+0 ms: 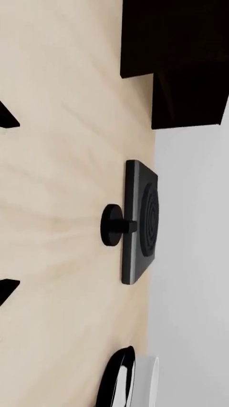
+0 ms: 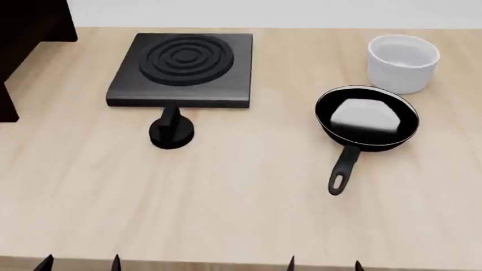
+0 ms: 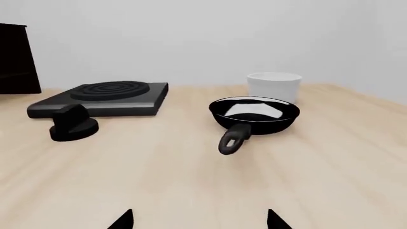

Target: Put the frying pan on the cabinet shelf.

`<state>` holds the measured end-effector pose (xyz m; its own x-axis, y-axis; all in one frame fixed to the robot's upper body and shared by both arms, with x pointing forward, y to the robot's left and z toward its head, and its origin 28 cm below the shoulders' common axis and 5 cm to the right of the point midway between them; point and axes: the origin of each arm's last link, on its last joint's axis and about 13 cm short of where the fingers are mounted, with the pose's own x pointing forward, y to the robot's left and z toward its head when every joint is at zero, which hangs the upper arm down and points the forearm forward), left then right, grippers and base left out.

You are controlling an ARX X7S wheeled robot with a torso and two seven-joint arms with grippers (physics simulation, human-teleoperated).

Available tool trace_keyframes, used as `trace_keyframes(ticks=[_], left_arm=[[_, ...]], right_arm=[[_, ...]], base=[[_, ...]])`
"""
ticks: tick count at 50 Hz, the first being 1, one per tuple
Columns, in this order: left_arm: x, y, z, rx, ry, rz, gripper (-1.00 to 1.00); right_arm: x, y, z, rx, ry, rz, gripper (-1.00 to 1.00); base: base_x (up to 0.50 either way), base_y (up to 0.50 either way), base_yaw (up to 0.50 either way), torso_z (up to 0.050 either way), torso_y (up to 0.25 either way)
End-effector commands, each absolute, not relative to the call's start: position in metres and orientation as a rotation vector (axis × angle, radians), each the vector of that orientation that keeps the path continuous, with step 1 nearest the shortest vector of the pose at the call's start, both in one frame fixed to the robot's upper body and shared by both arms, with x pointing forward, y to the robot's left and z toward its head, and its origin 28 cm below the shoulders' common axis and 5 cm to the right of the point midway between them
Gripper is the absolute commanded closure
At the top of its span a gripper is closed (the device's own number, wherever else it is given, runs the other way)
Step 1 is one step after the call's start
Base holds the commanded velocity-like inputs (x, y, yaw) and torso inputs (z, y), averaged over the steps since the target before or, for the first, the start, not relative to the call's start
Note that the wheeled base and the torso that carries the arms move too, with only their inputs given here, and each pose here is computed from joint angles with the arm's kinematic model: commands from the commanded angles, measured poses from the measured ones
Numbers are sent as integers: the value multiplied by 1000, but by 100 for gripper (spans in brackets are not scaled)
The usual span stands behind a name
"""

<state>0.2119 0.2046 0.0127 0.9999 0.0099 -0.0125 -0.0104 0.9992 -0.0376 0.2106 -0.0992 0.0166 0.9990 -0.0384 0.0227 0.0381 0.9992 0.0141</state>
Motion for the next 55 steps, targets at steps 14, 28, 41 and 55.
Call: trace_keyframes(ticks=[14, 28, 41, 55], left_arm=[[212, 205, 13, -50, 23, 9, -100], [212, 205, 12, -55, 26, 2, -100], [211, 204, 13, -57, 28, -1, -100], [212, 205, 11, -59, 30, 8, -100]], right_arm=[[209, -99, 21, 16, -54, -56, -100], [210, -96, 19, 3, -26, -38, -100], [210, -97, 20, -28, -52, -44, -100], [210, -97, 19, -19, -37, -36, -100]], base=[[63, 500, 0, 0, 0], [23, 163, 0, 0, 0], [256, 0, 0, 0, 0], [480, 0, 0, 0, 0]])
